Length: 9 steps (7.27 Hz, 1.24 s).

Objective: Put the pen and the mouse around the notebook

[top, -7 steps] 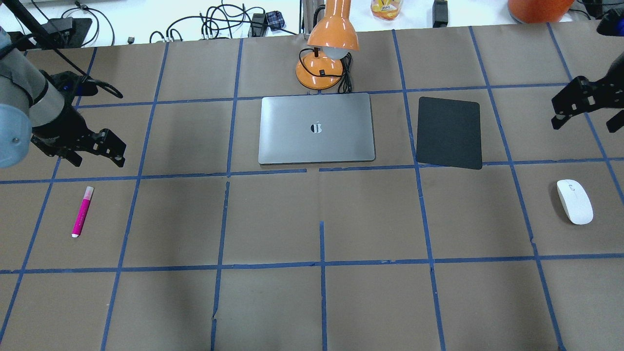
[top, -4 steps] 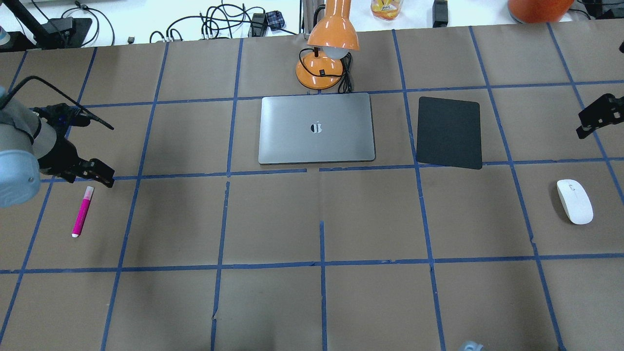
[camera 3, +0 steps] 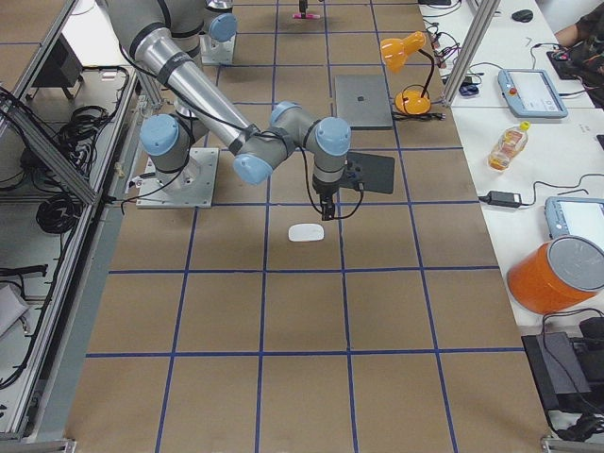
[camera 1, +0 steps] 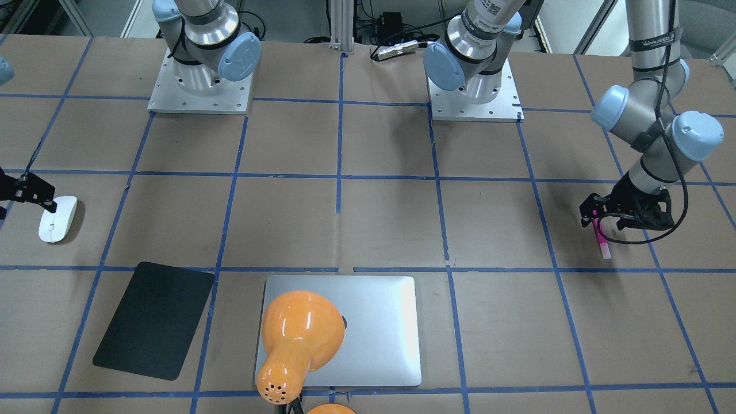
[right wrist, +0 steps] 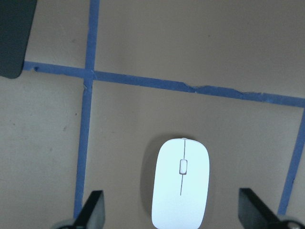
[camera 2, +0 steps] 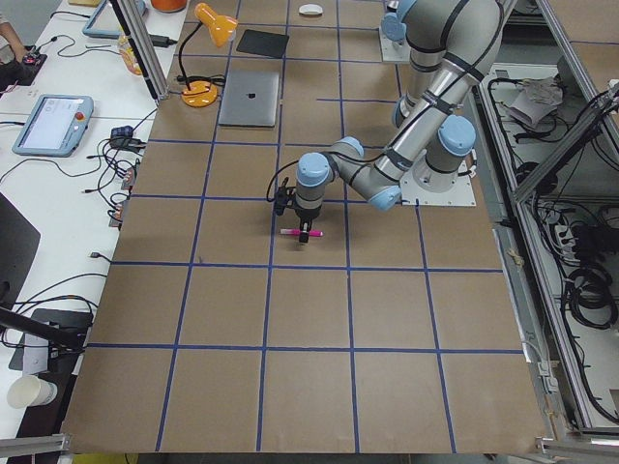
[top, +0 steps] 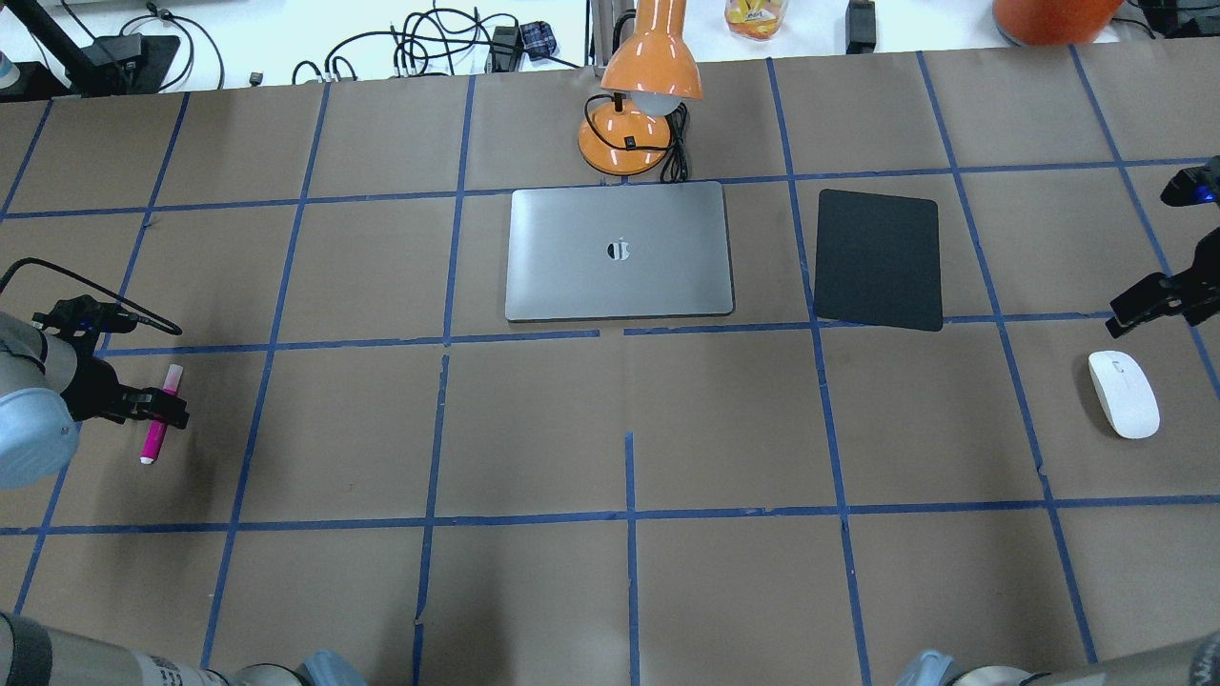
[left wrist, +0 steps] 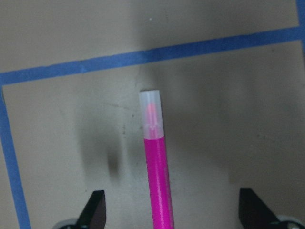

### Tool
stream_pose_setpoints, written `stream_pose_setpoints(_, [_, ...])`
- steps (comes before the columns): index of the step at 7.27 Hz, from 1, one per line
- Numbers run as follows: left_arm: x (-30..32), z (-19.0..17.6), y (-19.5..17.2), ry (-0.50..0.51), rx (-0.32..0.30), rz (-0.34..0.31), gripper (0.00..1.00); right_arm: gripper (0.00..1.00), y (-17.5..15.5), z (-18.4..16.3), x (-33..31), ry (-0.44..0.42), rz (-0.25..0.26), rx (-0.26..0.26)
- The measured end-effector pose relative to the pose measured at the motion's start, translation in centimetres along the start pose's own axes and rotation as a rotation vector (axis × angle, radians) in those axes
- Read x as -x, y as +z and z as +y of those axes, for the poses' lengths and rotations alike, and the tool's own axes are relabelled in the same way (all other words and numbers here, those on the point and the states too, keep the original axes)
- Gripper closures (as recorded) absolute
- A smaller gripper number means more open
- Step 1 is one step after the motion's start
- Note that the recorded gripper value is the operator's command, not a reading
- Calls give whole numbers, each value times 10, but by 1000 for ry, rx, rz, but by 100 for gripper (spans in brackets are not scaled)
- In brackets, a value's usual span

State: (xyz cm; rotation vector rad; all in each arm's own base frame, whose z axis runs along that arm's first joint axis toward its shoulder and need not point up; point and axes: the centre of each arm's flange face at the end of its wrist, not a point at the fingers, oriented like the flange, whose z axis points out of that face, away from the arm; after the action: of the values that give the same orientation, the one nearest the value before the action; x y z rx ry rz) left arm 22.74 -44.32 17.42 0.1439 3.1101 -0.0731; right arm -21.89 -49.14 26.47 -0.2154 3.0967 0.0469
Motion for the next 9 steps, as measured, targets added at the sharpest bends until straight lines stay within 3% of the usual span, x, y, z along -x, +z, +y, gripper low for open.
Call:
stream_pose_setpoints(1, [0, 0, 2, -10, 2, 1, 100, 0, 17, 0, -7, 9, -13, 14])
stream_pose_setpoints(5, [-6, 4, 3, -83, 12, 12, 100, 0, 58, -2, -19, 110, -23, 77])
stream_pose_setpoints(7, [-35, 5, -11, -210, 14, 20, 100, 0, 70, 0, -22, 126, -14, 117])
stream_pose_setpoints(9, [-103, -17, -31, -388, 22, 29, 100, 0, 76, 2, -22, 126, -12, 141])
